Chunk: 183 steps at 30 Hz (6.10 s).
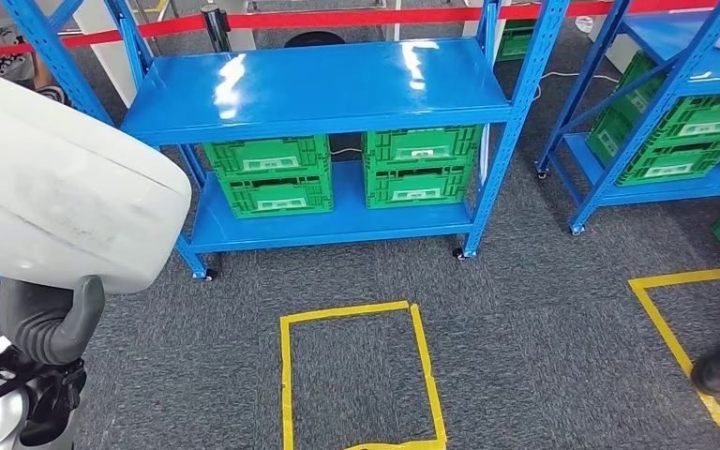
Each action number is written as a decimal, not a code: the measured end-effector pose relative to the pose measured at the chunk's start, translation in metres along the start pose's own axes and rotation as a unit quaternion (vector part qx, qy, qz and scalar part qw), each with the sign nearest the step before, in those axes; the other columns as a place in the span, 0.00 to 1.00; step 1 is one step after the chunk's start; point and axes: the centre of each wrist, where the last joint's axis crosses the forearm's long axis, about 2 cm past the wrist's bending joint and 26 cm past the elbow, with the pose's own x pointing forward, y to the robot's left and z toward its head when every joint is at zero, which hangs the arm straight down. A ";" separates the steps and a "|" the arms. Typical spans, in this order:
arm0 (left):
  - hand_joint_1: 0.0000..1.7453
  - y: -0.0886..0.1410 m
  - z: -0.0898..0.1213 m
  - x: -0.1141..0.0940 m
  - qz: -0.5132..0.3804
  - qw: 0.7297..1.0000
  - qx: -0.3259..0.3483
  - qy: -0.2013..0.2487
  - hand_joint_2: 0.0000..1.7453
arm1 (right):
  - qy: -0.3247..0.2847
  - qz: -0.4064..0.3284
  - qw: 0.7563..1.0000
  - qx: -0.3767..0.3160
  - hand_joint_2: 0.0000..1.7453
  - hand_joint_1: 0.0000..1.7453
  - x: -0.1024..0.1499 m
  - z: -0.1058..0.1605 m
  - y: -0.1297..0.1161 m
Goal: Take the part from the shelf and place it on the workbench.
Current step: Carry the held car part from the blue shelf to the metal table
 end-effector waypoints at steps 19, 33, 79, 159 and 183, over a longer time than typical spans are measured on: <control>1.00 0.012 -0.002 0.003 -0.050 0.998 0.026 -0.007 1.00 | 0.012 -0.023 1.000 -0.003 0.00 0.00 -0.003 0.000 0.009; 1.00 0.017 0.003 -0.002 -0.059 0.997 0.043 0.002 1.00 | -0.005 -0.051 0.999 0.001 0.00 0.00 -0.003 0.000 0.010; 1.00 0.029 0.047 -0.005 -0.045 0.984 0.162 0.059 1.00 | -0.005 -0.043 0.999 0.003 0.00 0.00 -0.007 0.000 0.006; 1.00 0.032 0.042 -0.024 -0.150 0.976 0.143 0.071 1.00 | -0.005 -0.005 1.000 -0.001 0.00 0.00 -0.006 0.000 0.009; 1.00 0.041 0.082 0.002 -0.207 0.961 0.163 0.086 1.00 | -0.012 0.000 1.000 0.013 0.00 0.00 -0.013 0.000 0.008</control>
